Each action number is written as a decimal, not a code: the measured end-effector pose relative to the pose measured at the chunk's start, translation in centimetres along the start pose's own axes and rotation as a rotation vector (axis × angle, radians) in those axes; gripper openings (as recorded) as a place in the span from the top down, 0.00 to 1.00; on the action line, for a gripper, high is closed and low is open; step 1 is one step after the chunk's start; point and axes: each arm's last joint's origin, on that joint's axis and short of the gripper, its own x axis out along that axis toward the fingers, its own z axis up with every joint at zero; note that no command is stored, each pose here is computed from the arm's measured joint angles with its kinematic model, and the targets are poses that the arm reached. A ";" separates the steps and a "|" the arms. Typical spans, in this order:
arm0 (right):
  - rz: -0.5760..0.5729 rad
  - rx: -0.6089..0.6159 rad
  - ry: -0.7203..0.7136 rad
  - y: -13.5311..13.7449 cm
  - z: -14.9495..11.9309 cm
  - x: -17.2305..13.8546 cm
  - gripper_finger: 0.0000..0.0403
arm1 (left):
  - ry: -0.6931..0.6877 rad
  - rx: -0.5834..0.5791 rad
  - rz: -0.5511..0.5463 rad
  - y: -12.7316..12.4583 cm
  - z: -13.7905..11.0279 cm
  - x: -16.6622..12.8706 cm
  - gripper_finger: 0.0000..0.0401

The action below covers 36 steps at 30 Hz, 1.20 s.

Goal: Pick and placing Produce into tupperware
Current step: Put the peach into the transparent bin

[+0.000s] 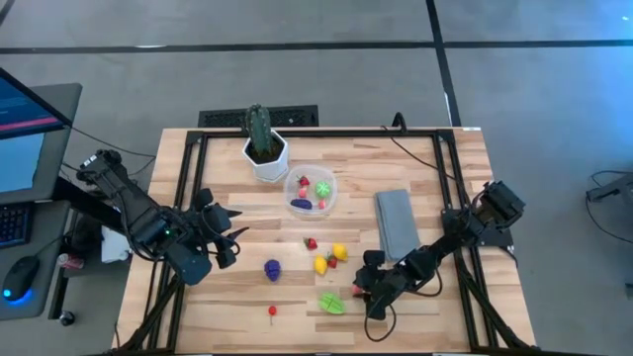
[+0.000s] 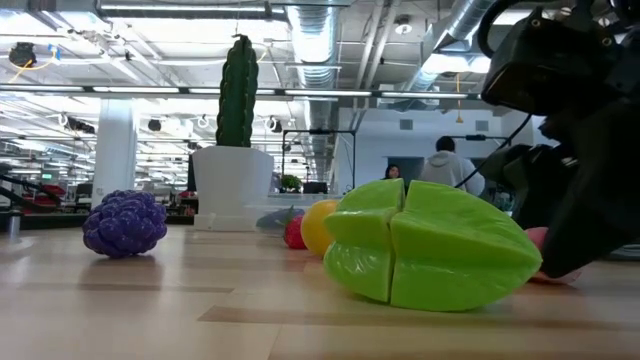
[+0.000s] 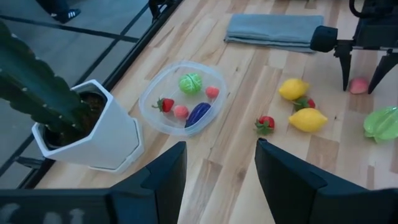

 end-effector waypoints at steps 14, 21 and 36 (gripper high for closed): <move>0.009 0.000 0.002 0.1 0.0 0.0 0.59 | 0.002 0.003 0.002 0.0 0.0 0.0 0.55; 0.008 0.000 0.004 0.1 0.0 0.0 0.59 | 0.000 -0.001 0.003 0.0 0.0 0.0 0.55; 0.017 0.020 0.008 -0.2 0.3 -0.3 0.61 | -0.016 -0.002 0.014 0.1 0.0 0.0 0.55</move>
